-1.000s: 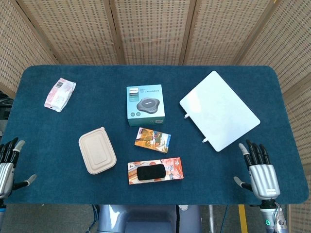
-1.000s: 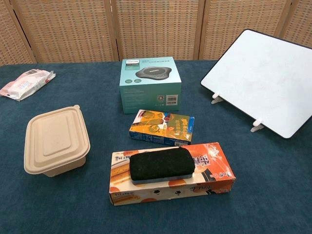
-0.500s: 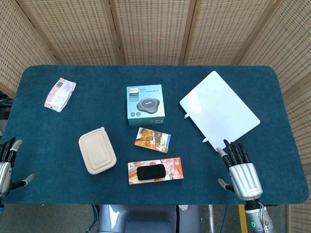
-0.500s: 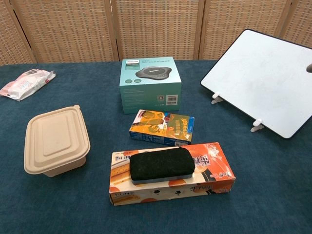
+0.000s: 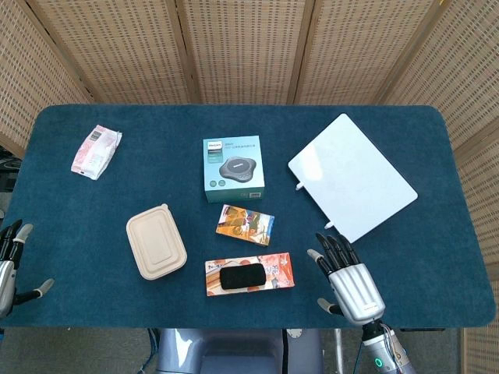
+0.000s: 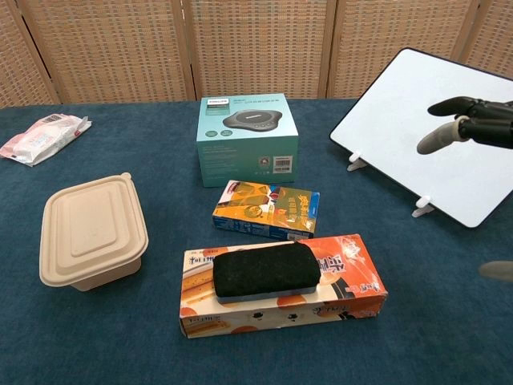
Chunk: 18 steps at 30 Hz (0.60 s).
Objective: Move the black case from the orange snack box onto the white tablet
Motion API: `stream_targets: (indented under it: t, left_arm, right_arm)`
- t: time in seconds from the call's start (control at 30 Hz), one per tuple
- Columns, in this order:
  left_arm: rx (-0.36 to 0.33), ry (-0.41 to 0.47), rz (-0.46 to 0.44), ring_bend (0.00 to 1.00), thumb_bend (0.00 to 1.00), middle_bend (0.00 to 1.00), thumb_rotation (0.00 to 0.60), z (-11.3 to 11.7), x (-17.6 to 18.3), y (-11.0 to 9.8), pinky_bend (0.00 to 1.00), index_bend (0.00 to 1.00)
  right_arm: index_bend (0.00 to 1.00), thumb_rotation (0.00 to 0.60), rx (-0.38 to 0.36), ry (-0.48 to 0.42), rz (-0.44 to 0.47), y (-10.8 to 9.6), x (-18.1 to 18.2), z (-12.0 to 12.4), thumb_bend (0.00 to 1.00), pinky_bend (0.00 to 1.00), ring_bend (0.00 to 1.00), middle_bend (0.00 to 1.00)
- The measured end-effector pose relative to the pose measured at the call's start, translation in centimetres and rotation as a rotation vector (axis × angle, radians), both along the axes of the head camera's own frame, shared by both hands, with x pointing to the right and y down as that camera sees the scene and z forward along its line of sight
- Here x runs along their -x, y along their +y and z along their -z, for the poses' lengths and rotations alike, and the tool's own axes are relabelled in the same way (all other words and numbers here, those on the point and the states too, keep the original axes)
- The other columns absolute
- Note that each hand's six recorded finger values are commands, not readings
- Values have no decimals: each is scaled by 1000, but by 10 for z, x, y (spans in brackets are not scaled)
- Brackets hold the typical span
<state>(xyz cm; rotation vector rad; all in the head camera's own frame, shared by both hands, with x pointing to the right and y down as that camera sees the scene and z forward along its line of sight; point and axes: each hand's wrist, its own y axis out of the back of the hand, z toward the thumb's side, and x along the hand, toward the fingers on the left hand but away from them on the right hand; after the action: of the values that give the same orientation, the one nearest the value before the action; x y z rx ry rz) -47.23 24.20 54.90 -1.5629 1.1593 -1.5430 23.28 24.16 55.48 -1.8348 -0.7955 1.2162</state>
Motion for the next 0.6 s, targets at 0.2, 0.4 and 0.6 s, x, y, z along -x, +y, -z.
stream_targets:
  t: [0.2,0.4,0.6]
  left_arm:
    - [-3,-2,-2,0,162,0,600,0,-1,0,0,0]
    - [-2,-3,2,0,162,0,600,0,0,0,0,0]
    - [-4,1,7,0,162,0,600,1,2,-1,0,0]
  right_arm:
    - [185,600,23,-28,6,4,5,-2,28,0,0,0]
    - [192,600,39,-49,13,7,13,-3,29,0,0,0]
    - [212,600,63,-56,20,13,19,-8,37,0,0,0]
